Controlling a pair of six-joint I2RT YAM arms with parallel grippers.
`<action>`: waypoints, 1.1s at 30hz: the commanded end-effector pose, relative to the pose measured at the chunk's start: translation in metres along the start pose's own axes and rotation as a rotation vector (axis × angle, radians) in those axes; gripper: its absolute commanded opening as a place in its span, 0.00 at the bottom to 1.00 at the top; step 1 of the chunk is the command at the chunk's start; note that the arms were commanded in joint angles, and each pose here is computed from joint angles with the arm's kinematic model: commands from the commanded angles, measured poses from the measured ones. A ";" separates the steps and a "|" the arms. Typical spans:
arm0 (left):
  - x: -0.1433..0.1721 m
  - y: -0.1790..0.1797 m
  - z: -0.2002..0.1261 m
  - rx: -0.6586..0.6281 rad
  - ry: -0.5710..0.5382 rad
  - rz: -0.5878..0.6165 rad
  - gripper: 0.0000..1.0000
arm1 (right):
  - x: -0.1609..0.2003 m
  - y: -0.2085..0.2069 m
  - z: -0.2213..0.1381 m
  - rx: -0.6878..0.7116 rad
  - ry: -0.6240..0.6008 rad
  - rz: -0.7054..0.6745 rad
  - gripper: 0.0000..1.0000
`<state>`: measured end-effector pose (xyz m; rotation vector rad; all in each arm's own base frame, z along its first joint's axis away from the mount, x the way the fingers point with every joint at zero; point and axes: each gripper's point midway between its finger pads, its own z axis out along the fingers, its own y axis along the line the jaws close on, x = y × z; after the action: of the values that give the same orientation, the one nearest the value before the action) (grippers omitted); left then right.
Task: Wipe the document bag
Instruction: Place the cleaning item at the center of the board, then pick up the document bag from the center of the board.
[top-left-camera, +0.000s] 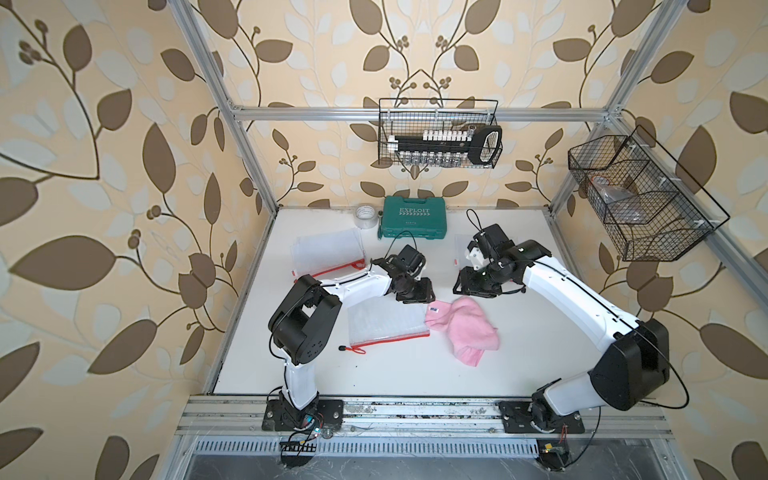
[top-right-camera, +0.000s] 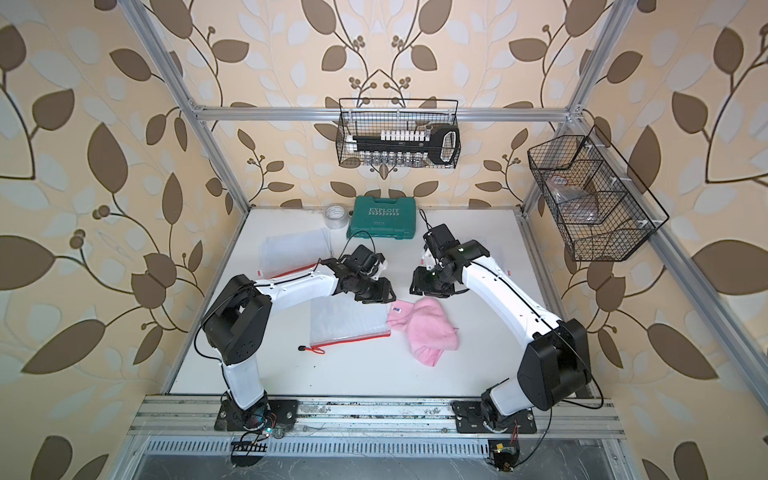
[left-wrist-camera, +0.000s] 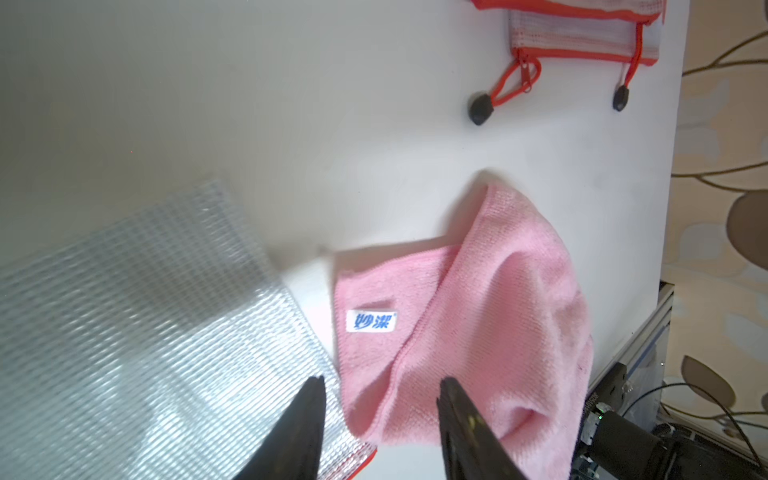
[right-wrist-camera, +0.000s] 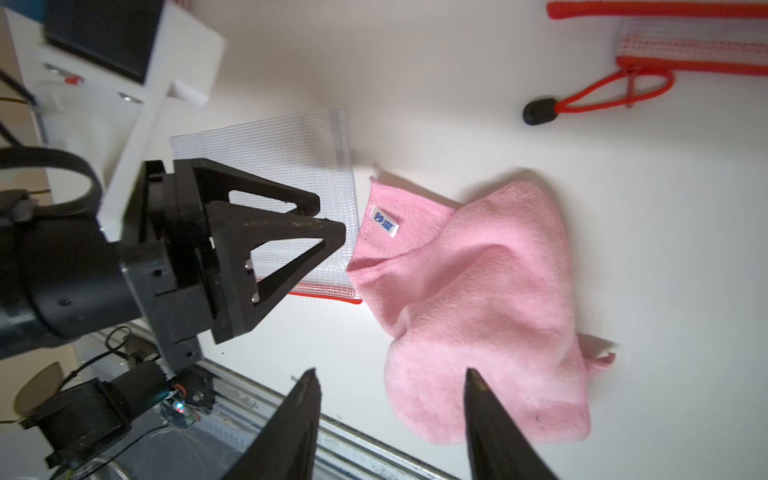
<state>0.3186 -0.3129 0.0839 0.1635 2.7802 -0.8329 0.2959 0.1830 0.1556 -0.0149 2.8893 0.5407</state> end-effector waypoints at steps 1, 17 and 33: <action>-0.002 0.040 -0.031 -0.095 -0.053 -0.131 0.46 | -0.016 0.036 0.027 -0.101 0.019 -0.073 0.38; 0.071 0.139 -0.013 -0.360 0.082 -0.315 0.43 | -0.035 0.044 0.158 -0.101 0.214 -0.097 0.53; 0.088 0.165 -0.009 -0.444 0.119 -0.354 0.42 | 0.021 0.073 0.188 -0.331 0.421 -0.085 0.58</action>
<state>0.2844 -0.1958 0.0217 -0.3080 2.9620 -0.4621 0.3274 0.3209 0.0285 -0.3474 3.0575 1.0697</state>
